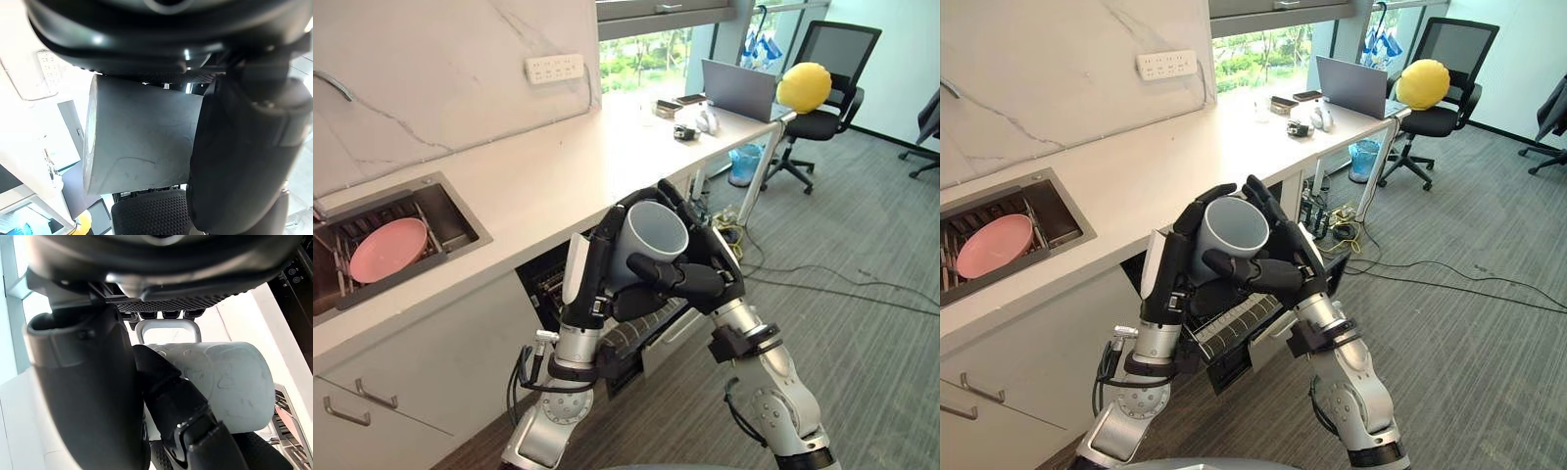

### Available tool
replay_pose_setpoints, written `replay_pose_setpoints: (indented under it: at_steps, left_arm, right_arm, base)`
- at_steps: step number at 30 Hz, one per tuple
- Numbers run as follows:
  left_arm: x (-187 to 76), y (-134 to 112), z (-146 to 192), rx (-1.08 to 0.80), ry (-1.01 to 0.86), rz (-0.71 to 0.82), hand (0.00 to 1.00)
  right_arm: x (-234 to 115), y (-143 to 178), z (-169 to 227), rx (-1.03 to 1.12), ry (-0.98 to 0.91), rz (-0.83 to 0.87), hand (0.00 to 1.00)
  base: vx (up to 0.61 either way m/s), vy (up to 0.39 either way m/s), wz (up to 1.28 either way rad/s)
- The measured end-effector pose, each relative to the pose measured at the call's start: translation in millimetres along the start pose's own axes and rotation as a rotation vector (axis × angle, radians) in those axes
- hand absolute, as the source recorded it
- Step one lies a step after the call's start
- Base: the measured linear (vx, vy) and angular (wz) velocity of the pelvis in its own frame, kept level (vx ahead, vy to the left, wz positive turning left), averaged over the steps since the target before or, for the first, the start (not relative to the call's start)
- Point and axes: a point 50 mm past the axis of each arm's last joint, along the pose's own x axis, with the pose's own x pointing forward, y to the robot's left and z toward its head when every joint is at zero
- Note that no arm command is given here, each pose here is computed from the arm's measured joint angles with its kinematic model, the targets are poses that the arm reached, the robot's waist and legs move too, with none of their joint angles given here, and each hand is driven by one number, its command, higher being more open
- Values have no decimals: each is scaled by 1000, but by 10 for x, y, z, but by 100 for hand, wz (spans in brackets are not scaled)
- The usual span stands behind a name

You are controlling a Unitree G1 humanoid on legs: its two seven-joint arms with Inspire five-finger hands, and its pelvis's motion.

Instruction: Walk over to the sink, pick up the cup, carry it to the dishwasher, place the cup inside the dishwasher, then close the dishwasher door

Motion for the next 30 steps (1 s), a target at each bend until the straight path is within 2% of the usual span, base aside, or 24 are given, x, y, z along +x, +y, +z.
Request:
replay_pose_setpoints:
  at_steps: [18,19,30]
  left_arm:
    - [-28,-42,-6,-15,7,-4,0]
    - [-28,-42,-6,-15,7,-4,100]
    - [-22,-31,3,-37,10,10,100]
  right_arm:
    - [3,-73,29,-13,15,-20,0]
    - [3,-73,29,-13,15,-20,0]
    - [14,-58,26,0,6,-21,0]
  base:
    - [-1,-2,0]
    - [-25,-33,0]
    - [-11,-12,0]
